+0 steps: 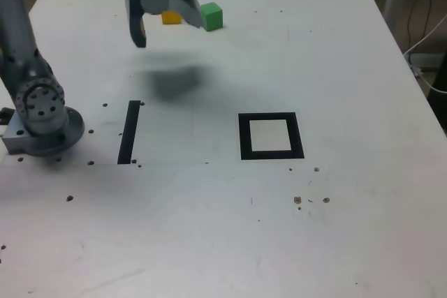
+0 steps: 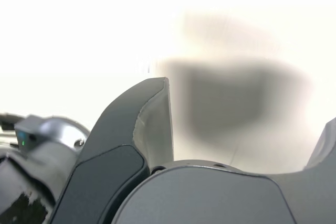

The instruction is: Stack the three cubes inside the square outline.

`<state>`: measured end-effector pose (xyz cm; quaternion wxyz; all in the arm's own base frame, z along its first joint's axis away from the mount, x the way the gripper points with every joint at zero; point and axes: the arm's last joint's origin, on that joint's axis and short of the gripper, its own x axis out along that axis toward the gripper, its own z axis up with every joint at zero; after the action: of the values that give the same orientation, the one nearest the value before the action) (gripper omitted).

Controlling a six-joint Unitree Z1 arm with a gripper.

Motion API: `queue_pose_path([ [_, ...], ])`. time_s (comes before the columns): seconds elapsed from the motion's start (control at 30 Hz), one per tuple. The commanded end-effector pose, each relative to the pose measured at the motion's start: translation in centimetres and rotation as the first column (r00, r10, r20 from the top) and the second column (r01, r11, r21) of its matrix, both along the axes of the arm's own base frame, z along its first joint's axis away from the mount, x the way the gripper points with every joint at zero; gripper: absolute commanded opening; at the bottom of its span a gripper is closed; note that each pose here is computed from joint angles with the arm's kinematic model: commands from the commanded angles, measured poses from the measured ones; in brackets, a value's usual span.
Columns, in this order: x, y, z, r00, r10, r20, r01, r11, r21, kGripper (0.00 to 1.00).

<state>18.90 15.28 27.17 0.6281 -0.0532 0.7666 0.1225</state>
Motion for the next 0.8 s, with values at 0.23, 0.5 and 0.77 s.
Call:
queue_pose_path([
  [0.23,-1.6,7.1,-0.4,0.998,0.062,-0.018,-0.062,0.998,-0.021,0.99],
  [0.5,-3.2,13.0,-0.1,0.996,0.083,-0.018,-0.083,0.996,-0.043,0.99],
  [0.77,-4.4,17.7,-0.1,0.996,0.081,-0.022,-0.082,0.995,-0.048,0.98],
])
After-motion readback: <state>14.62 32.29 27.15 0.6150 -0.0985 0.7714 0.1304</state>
